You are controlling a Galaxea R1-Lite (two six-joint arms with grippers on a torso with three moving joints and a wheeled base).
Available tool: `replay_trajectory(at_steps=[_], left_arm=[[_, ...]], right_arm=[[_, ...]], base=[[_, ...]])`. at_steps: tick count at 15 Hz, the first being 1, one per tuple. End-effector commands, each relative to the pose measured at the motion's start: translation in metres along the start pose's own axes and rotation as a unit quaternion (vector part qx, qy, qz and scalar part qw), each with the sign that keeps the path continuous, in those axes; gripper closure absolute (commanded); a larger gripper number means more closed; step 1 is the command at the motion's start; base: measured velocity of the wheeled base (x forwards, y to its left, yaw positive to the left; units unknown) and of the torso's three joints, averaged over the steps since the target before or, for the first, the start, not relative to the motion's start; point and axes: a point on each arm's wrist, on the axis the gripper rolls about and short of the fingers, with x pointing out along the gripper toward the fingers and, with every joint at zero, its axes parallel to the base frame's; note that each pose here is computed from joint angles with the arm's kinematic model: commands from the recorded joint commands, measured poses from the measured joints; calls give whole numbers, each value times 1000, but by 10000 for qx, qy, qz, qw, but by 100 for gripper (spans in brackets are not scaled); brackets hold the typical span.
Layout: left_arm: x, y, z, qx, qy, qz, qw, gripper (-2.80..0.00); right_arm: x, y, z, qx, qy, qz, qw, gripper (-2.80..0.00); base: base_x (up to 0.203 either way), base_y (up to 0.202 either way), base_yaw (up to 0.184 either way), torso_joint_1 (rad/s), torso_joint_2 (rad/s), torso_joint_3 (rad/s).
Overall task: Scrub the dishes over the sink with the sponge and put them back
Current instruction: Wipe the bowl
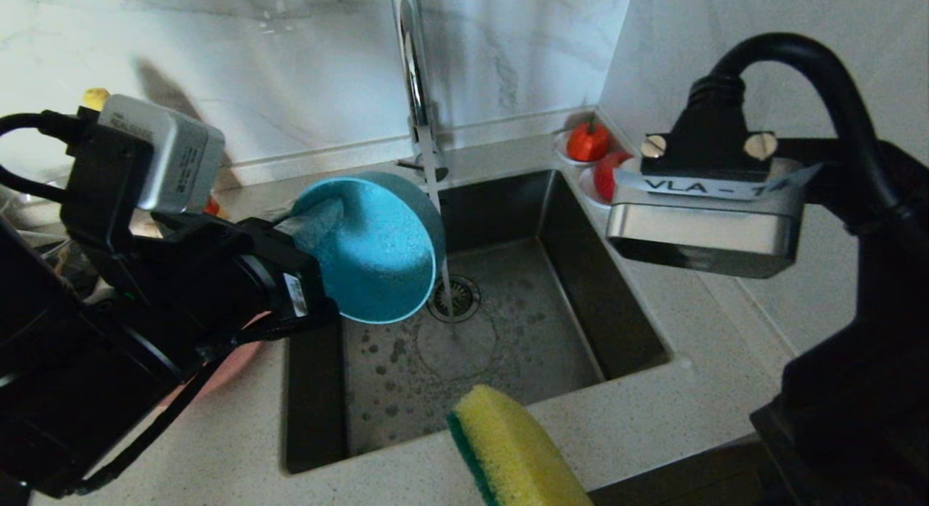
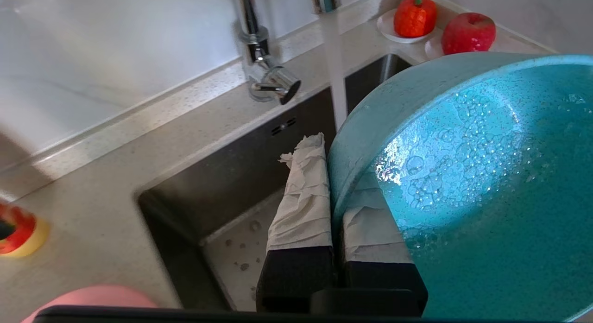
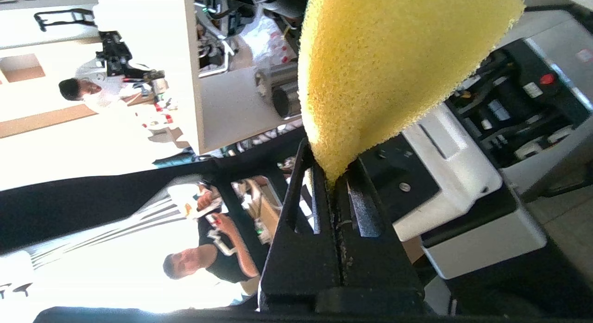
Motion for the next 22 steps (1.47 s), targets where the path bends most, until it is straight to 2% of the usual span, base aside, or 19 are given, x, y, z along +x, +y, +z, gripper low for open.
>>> replay_trajectory(at_steps=[1, 3, 9, 12, 16, 22], left_arm=[[11, -7, -5, 37, 83, -42, 9999, 0], [22, -10, -4, 51, 128, 29, 9999, 0], [47, -35, -5, 93, 573, 798, 9951, 0], [49, -36, -6, 103, 677, 1127, 9913, 0], [52, -35, -1, 45, 644, 1375, 9884, 0], [50, -37, 5, -69, 478, 1373, 9894, 0]], right_arm=[[9, 2, 8, 64, 111, -12, 9999, 0], [12, 2, 9, 91, 147, -18, 9998, 0], [30, 0, 17, 212, 248, 49, 9995, 0], [39, 0, 21, 214, 279, 84, 9993, 0], [54, -3, 26, 325, 371, 59, 9988, 0], [64, -5, 33, 398, 336, 173, 9985, 0]], base=[[0, 0, 0, 0, 0, 0], [0, 0, 0, 0, 0, 0], [0, 0, 0, 0, 0, 0], [0, 0, 0, 0, 0, 0], [0, 0, 0, 0, 0, 0], [0, 0, 0, 0, 0, 0]])
